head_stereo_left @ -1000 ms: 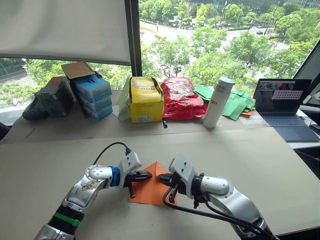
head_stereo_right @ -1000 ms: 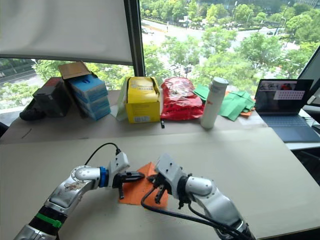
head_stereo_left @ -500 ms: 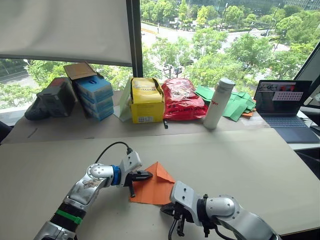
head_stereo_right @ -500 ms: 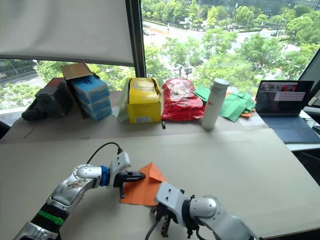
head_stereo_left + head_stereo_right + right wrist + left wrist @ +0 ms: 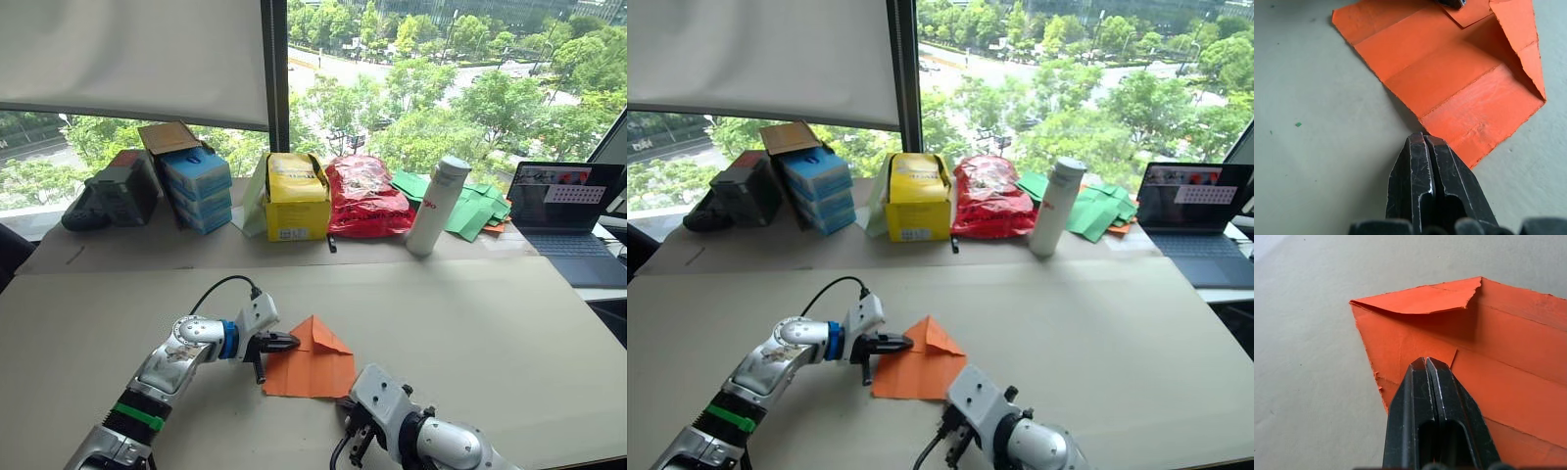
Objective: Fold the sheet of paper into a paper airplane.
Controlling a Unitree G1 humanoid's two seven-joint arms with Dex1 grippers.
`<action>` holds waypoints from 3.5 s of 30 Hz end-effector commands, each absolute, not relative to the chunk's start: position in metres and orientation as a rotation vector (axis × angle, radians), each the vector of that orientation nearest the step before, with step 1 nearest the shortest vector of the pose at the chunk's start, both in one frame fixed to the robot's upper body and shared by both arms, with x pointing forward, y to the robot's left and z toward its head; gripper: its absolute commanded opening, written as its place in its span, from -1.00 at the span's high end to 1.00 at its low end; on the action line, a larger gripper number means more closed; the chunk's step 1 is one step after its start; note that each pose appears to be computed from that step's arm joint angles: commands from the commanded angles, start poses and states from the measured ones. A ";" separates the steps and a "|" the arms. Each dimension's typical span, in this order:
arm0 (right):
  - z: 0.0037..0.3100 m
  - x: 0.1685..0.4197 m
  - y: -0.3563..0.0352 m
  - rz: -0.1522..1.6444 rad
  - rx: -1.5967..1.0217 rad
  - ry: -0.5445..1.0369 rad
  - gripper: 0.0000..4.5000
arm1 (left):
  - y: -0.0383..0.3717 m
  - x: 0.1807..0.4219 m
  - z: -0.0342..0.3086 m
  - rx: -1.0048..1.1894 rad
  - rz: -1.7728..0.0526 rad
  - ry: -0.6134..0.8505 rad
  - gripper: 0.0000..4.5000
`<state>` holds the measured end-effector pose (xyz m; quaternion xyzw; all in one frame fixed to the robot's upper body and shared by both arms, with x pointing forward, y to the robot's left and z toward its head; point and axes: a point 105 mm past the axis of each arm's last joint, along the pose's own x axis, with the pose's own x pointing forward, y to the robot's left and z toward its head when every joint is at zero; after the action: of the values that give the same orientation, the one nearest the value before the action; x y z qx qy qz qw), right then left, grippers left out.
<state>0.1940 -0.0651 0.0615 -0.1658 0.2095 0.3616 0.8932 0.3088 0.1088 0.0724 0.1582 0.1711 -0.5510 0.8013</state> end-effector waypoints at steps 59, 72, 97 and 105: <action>0.089 0.272 -0.033 0.646 0.096 0.119 1.00 | 0.128 0.316 0.096 0.427 -1.114 0.372 0.98; 0.097 0.273 -0.021 0.707 0.067 0.101 1.00 | 0.113 0.310 0.087 0.403 -1.155 0.380 0.98; 0.097 0.279 0.006 0.863 -0.027 0.139 1.00 | 0.118 0.315 0.083 0.363 -1.131 0.392 0.98; 0.089 0.276 0.014 0.906 -0.054 0.162 1.00 | 0.142 0.318 0.090 0.364 -1.038 0.398 0.98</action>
<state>0.2766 0.0070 0.0757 -0.0253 0.1102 0.4239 0.8986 0.3165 0.1392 0.0834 0.1685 0.1978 -0.4981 0.8273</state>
